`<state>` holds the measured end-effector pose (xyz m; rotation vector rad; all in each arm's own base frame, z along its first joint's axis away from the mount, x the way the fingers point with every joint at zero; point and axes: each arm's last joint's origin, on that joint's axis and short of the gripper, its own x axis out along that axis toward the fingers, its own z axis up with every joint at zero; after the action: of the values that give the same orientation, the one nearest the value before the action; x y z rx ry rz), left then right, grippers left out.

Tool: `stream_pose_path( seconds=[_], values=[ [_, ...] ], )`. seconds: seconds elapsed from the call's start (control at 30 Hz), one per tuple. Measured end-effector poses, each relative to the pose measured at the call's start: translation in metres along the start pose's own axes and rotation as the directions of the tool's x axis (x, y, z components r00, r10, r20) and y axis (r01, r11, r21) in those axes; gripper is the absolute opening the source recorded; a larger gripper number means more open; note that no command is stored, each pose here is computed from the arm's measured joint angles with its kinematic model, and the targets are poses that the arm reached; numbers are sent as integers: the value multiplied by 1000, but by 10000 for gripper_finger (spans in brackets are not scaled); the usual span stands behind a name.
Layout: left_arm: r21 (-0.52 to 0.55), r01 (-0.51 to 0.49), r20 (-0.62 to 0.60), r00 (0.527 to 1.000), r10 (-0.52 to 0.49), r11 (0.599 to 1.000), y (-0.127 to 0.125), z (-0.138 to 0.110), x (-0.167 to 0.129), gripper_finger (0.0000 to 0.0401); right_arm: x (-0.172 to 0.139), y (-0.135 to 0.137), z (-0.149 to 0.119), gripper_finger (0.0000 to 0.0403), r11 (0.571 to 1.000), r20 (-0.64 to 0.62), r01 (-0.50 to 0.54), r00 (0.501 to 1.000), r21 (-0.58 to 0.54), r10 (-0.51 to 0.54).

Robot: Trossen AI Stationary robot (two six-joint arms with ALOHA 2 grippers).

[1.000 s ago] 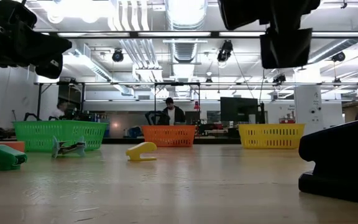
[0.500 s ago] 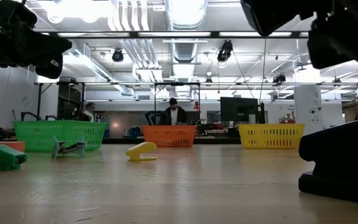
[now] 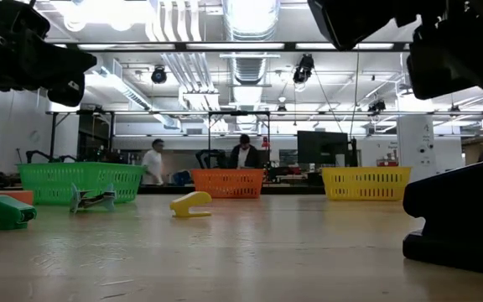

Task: Pick and place Stapler, Stapler remover, tape
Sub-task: Put the black stapler into the green basket

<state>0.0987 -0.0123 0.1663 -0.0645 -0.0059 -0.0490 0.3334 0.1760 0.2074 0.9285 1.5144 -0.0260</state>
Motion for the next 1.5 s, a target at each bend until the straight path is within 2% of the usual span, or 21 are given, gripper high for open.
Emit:
stream_pose_path(
  seconds=[0.33, 0.8, 0.9, 1.2, 1.37, 1.5],
  values=[
    [0, 1, -4, 1000, -1, 1000, 0, 0, 0, 23, 9, -4, -2, 213, 998, -7, 50, 999, 47, -50],
    [0, 0, -5, 1000, 0, 1000, 0, -1, 0, 23, 23, 7, -14, 232, 991, 92, 47, 994, 127, -59],
    [1, 0, -6, 1000, 0, 1000, 0, -1, 0, 26, 40, 4, -12, 231, 988, 54, 88, 994, 125, -95],
    [0, 0, -5, 1000, 0, 1000, 0, 0, 0, 25, 70, 13, -5, 231, 990, -67, 114, 992, 88, -109],
    [0, 0, -5, 1000, 0, 1000, 0, 0, 0, 25, 79, 9, -6, 229, 988, -111, 138, 985, 69, -130],
    [1, -1, -5, 1000, 1, 1000, 0, 0, 0, 24, 81, 7, -5, 210, 988, -110, 146, 984, 57, -139]
  ],
)
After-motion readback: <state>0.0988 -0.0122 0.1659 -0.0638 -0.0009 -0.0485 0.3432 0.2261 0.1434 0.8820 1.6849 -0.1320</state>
